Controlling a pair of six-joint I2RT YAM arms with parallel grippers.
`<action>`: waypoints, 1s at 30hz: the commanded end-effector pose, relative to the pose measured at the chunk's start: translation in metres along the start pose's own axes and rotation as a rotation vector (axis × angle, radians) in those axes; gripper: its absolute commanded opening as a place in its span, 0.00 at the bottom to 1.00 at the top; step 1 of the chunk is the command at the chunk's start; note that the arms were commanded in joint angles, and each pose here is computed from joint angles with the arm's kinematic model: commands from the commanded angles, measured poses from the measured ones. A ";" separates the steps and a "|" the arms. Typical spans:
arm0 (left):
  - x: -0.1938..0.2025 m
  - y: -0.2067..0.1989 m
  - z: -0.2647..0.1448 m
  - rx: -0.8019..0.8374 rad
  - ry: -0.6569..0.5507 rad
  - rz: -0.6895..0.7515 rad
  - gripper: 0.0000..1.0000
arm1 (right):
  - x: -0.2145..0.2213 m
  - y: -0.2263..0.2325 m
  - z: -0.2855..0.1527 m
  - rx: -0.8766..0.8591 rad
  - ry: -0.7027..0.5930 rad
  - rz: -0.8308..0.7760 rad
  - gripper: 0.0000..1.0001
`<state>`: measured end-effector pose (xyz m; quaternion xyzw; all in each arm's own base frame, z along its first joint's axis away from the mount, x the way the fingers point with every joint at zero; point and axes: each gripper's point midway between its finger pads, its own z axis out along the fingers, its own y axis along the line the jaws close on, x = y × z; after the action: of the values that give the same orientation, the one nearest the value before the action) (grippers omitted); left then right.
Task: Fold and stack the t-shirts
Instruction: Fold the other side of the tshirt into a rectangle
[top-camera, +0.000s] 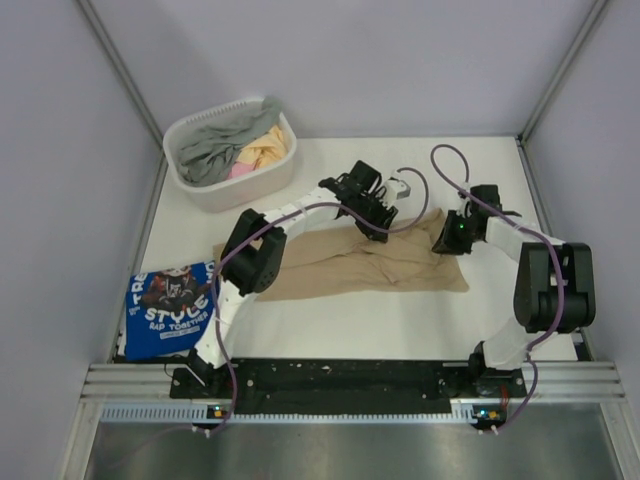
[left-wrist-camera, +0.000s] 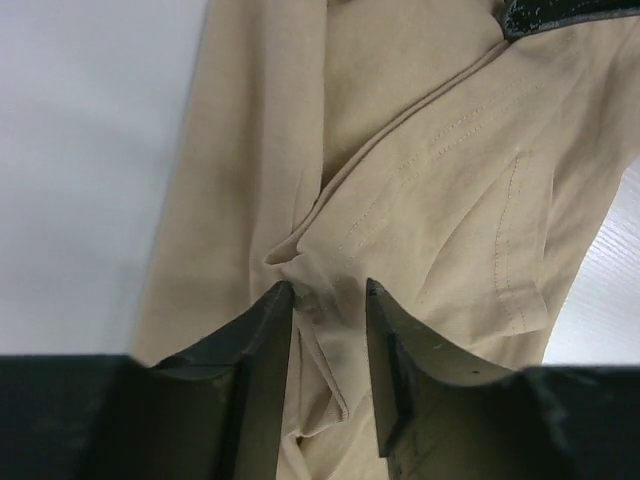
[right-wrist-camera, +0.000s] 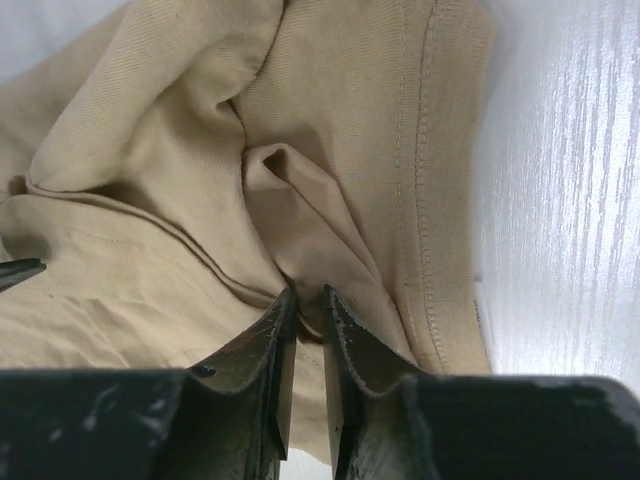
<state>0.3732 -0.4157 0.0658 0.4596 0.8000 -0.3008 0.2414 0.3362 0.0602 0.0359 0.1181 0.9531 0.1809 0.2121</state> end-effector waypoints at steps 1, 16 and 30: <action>-0.012 -0.013 0.001 0.047 -0.026 0.004 0.35 | 0.003 0.007 -0.002 -0.034 0.000 -0.018 0.13; -0.033 -0.052 -0.045 0.148 -0.088 0.079 0.00 | 0.017 0.015 -0.054 -0.016 -0.016 -0.041 0.00; -0.013 -0.074 -0.055 0.239 -0.058 0.083 0.00 | 0.032 0.022 -0.056 -0.026 -0.019 -0.036 0.35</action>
<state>0.3209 -0.4128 0.1251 0.4999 0.7462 -0.3761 0.2279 0.2657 0.0722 0.0868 0.0940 0.9543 0.1908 0.2098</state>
